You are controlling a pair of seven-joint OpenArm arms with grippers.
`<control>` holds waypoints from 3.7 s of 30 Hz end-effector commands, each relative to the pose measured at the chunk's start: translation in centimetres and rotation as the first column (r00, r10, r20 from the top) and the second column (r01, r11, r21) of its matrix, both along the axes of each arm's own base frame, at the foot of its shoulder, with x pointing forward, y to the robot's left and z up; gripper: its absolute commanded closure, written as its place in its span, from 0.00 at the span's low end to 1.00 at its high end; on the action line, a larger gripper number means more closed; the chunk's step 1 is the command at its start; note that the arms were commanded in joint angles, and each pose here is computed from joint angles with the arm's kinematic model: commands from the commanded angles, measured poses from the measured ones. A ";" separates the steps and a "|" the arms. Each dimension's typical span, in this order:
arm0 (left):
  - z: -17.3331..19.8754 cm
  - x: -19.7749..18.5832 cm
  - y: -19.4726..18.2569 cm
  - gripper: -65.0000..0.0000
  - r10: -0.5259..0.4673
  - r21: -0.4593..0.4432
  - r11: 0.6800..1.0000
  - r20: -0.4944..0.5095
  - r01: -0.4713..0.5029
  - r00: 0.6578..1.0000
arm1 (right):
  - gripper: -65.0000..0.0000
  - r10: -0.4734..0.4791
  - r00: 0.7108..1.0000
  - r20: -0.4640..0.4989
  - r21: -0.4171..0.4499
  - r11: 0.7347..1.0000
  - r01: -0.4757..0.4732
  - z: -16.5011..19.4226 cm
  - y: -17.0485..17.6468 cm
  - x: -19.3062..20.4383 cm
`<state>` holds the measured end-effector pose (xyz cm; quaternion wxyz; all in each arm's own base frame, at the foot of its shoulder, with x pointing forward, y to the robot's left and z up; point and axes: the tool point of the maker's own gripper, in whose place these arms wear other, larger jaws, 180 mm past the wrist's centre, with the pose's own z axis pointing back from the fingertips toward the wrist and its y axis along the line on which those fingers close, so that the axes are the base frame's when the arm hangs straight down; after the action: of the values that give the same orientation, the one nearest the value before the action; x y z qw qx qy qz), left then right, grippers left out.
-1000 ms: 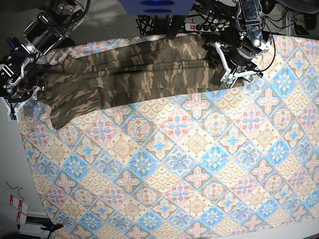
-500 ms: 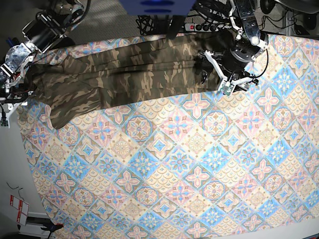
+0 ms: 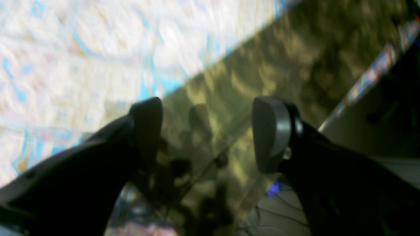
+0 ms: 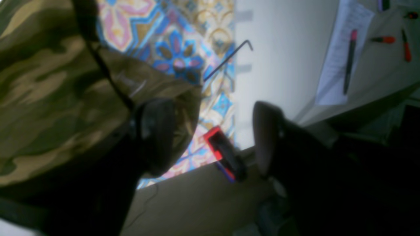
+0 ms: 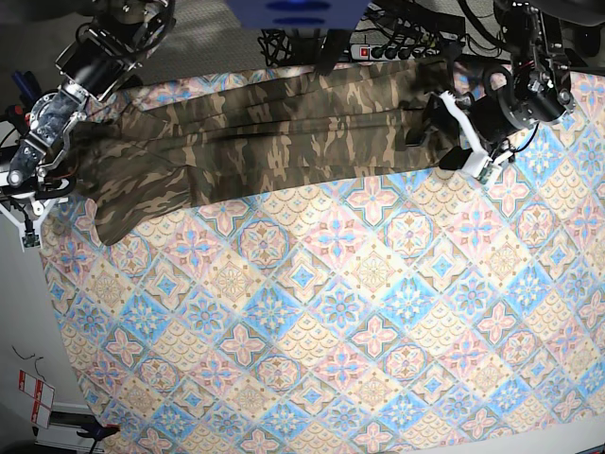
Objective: Fold the T-shirt properly
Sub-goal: 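Release the left gripper and move it along the strip's end, then grasp the strip end with the left gripper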
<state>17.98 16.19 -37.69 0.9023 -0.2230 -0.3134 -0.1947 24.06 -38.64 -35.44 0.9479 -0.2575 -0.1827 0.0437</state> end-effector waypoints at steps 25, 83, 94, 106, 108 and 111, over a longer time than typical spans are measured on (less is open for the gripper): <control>-5.7 -10.7 8.5 0.35 0.200 -0.016 0.977 -0.257 -0.211 0.946 | 0.43 0.060 0.996 -0.061 -0.031 0.998 -0.062 -0.8 0.7 -1.0; -15.2 -6.3 0.6 0.35 0.264 -0.209 0.906 -0.404 -0.369 0.876 | 0.43 0.074 0.992 -0.102 0.003 0.997 -0.075 -2.5 1.2 -1.4; -15.6 -6.8 1.5 0.53 0.242 -0.160 0.931 -0.402 -0.328 0.883 | 0.42 -0.085 0.992 -0.091 0.235 0.966 0.105 -8.3 0.1 -2.1; -15.4 -5.8 1.4 0.53 0.235 -0.163 0.934 -0.389 -0.318 0.891 | 0.25 -0.224 0.974 -0.014 0.303 0.928 0.218 -7.5 -2.1 -3.3; -15.4 -5.8 1.4 0.53 0.235 -0.164 0.934 -0.388 -0.317 0.891 | 0.23 -0.238 0.971 -0.006 0.307 0.924 0.229 -7.1 -2.9 -3.4; -15.4 -5.8 1.4 0.53 0.235 -0.164 0.934 -0.388 -0.317 0.891 | 0.23 -0.255 0.967 0.004 0.316 0.918 0.241 -6.8 -3.3 -3.6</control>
<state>17.29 17.48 -49.41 0.8831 -0.3525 -0.3042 0.0575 20.20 -41.26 -43.03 0.9726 -0.1167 -0.1680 -0.1106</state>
